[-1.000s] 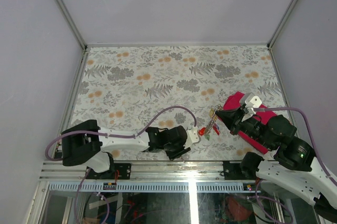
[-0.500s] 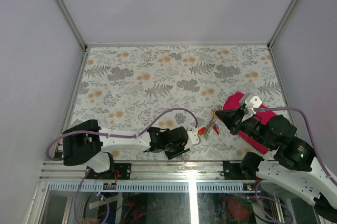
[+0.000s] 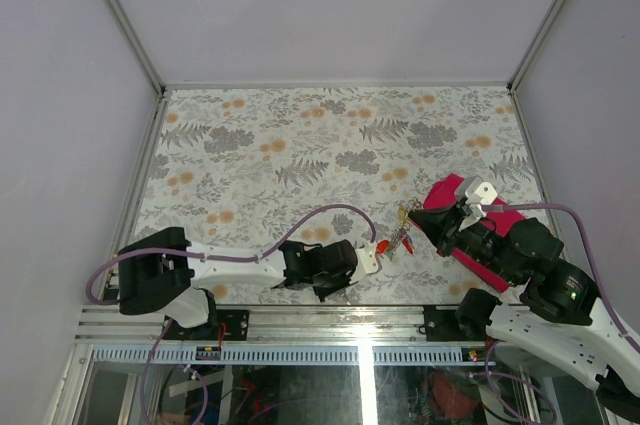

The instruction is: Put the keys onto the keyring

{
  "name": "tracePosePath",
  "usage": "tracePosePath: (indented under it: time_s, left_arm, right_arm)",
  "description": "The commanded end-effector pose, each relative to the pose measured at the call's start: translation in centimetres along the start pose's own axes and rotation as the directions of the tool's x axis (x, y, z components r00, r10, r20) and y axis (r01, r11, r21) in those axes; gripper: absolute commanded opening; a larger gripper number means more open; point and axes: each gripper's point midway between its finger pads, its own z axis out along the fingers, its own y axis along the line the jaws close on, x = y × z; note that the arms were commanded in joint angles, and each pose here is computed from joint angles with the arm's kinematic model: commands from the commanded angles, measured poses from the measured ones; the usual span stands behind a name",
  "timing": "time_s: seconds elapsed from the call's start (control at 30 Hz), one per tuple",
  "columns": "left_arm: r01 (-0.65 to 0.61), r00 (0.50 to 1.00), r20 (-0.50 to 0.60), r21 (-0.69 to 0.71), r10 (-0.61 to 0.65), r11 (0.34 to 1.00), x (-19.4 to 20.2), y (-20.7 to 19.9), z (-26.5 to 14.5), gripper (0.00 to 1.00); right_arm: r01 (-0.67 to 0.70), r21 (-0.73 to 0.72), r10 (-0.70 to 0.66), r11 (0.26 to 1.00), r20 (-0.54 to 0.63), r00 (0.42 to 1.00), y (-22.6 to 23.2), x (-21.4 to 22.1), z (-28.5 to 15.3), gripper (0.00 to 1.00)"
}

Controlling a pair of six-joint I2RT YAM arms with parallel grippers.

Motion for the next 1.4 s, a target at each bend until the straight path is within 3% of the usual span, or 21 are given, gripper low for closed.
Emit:
tracePosePath:
  time_s: [0.0, 0.27, 0.53, 0.83, 1.03, 1.17, 1.37]
  left_arm:
    - [-0.004, 0.994, 0.105, -0.018, 0.005, 1.000, -2.4, 0.1, -0.9, 0.00]
    - [0.051, 0.951, 0.309, -0.077, -0.025, 0.996, -5.2, 1.2, -5.4, 0.00]
    - [0.116, 0.822, 0.569, -0.123, -0.026, 0.986, -9.3, 2.4, -14.5, 0.00]
    - [0.130, 0.711, 0.703, -0.179, 0.034, 0.975, -12.0, 3.4, -22.5, 0.00]
    - [0.104, 0.657, 0.751, -0.184, 0.071, 0.977, -13.5, 3.1, -26.1, 0.00]
    - [0.061, 0.624, 0.773, -0.200, 0.119, 0.978, -14.3, 2.8, -28.3, 0.00]
    - [-0.060, 0.593, 0.777, -0.221, 0.213, 0.973, -15.0, 1.6, -29.9, 0.00]
  right_arm:
    - [-0.008, -0.019, 0.010, 1.000, 0.100, 0.995, 0.3, -3.1, -0.4, 0.00]
    - [0.109, -0.195, -0.083, 0.975, 0.137, 0.987, 3.2, -3.5, -1.5, 0.00]
    - [0.297, -0.329, -0.209, 0.896, 0.277, 0.938, 5.9, -4.6, -2.5, 0.00]
    - [0.598, -0.329, -0.405, 0.731, 0.497, 0.768, 8.0, -5.0, -1.5, 0.03]
    - [0.715, -0.267, -0.494, 0.647, 0.567, 0.659, 8.3, -5.1, 0.0, 0.02]
    - [0.722, -0.274, -0.488, 0.635, 0.582, 0.651, 8.7, -5.3, 0.8, 0.02]
    - [0.659, -0.346, -0.401, 0.667, 0.578, 0.710, 9.7, -5.8, 1.6, 0.02]
